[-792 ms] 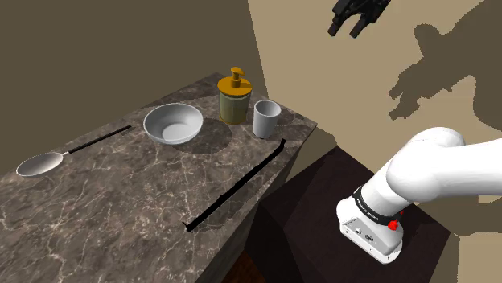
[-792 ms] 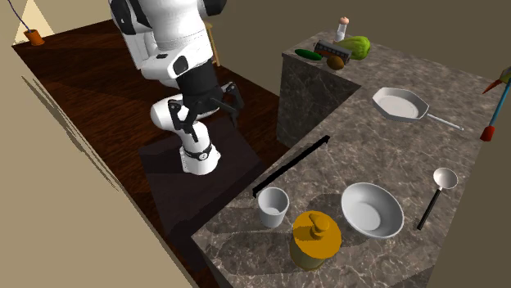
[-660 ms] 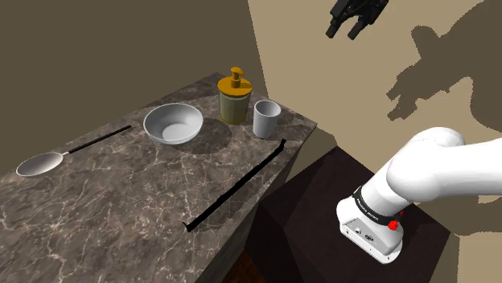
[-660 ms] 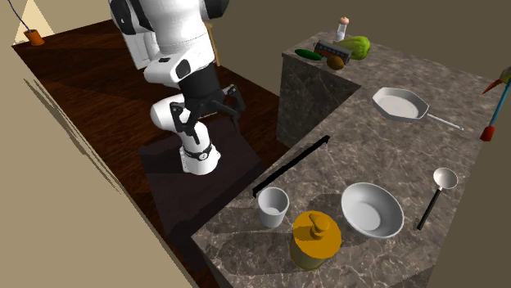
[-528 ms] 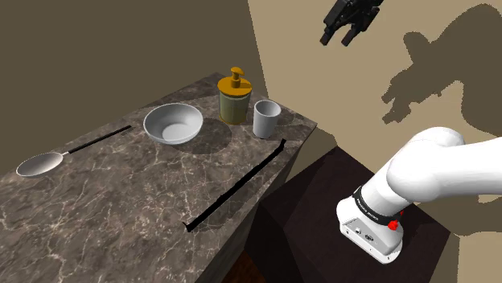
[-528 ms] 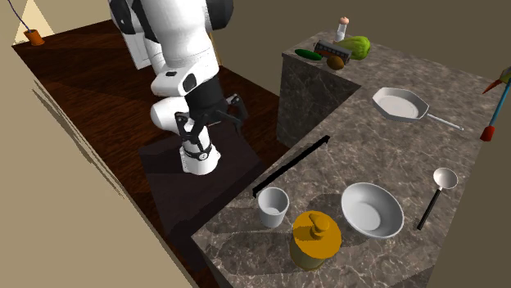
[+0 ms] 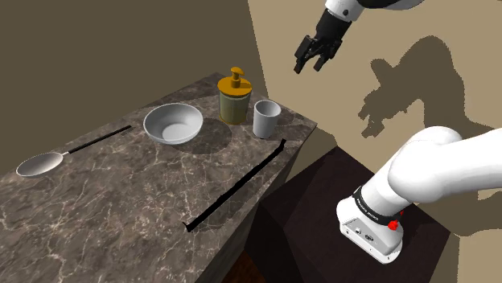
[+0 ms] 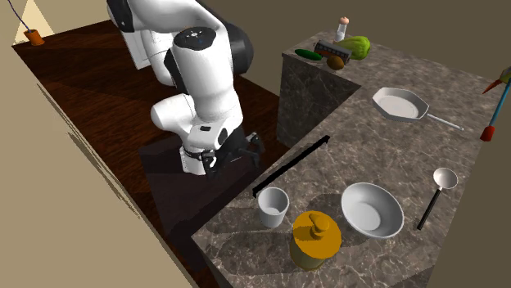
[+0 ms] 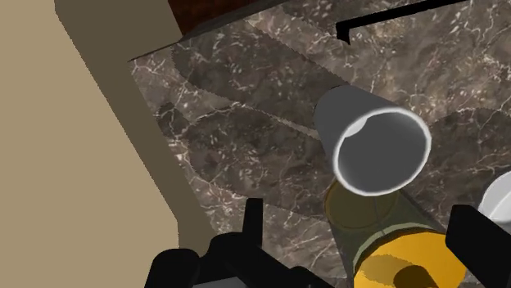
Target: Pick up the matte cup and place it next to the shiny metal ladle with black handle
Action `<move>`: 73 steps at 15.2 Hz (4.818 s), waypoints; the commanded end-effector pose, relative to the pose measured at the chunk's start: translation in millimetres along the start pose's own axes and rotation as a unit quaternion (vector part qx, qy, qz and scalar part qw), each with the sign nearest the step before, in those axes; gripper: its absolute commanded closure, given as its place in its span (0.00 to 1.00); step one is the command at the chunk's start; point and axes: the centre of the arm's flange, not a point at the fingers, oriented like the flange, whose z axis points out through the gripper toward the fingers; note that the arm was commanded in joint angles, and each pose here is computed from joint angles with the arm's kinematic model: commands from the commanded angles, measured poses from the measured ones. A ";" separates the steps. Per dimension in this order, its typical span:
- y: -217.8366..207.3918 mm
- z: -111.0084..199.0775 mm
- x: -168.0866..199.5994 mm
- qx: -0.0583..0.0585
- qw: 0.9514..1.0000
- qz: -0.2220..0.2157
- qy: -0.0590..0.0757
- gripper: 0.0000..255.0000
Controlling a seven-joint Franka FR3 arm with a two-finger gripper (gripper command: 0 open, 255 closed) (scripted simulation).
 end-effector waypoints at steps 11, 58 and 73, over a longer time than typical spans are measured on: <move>-25.2 147.7 28.5 0.006 0.998 -0.042 -0.037 0.00; -38.1 73.6 43.9 0.006 0.998 -0.042 -0.037 1.00; -46.6 -4.2 56.3 0.006 0.998 -0.042 -0.037 1.00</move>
